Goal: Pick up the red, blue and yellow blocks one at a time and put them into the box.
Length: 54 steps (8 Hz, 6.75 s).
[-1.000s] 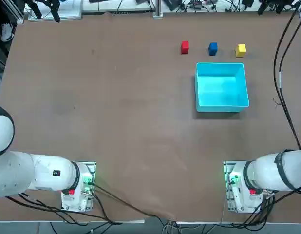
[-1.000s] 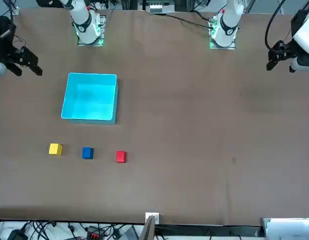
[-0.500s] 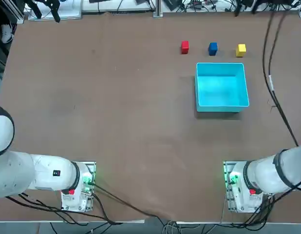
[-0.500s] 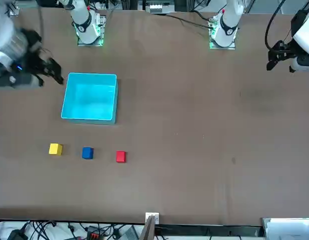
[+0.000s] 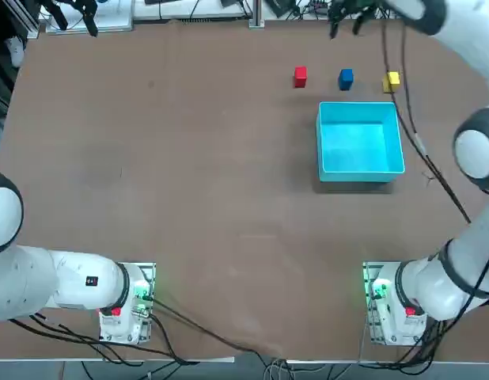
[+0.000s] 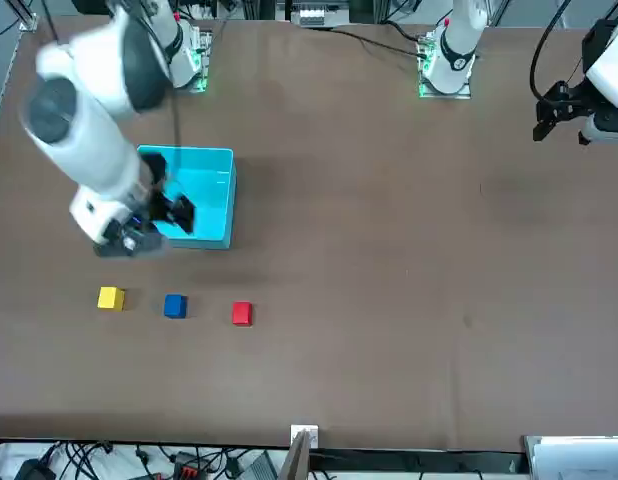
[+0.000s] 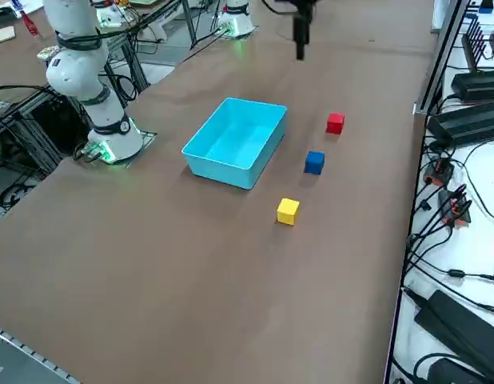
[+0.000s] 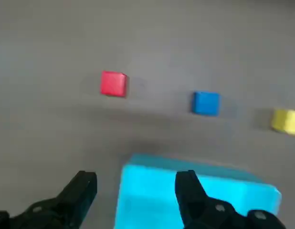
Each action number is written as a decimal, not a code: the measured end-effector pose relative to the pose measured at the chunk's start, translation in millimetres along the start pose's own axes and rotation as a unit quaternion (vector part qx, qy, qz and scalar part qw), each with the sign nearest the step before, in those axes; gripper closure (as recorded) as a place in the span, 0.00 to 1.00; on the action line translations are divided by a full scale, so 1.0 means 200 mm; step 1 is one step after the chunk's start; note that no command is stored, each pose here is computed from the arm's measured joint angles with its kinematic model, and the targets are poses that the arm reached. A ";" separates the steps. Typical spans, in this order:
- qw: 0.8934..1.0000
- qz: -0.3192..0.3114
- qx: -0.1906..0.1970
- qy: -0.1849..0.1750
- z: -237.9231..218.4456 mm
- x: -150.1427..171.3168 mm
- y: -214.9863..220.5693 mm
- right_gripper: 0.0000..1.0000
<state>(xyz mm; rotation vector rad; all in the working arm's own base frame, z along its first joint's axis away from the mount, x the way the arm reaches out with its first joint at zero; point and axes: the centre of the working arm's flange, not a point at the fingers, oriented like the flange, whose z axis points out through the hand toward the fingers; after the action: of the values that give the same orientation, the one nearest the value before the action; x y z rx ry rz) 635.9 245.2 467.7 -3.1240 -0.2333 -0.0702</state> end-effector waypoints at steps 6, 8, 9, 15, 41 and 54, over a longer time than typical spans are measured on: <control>1.000 0.019 -0.001 0.015 0.68 0.25 -0.14 0.00; 0.998 0.052 0.004 0.035 0.84 0.35 -0.18 0.00; 0.997 0.065 0.009 0.048 0.94 0.37 -0.21 0.00; 0.994 0.101 0.008 0.042 1.17 0.37 -0.26 0.00; 0.995 0.092 -0.035 0.021 0.59 -0.07 0.02 0.30; 0.998 0.053 -0.024 -0.009 1.04 -1.03 0.08 0.30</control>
<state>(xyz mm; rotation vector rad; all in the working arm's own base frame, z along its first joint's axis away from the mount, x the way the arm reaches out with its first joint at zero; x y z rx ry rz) 443.5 201.5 249.9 -3.1795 -0.0672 -0.0477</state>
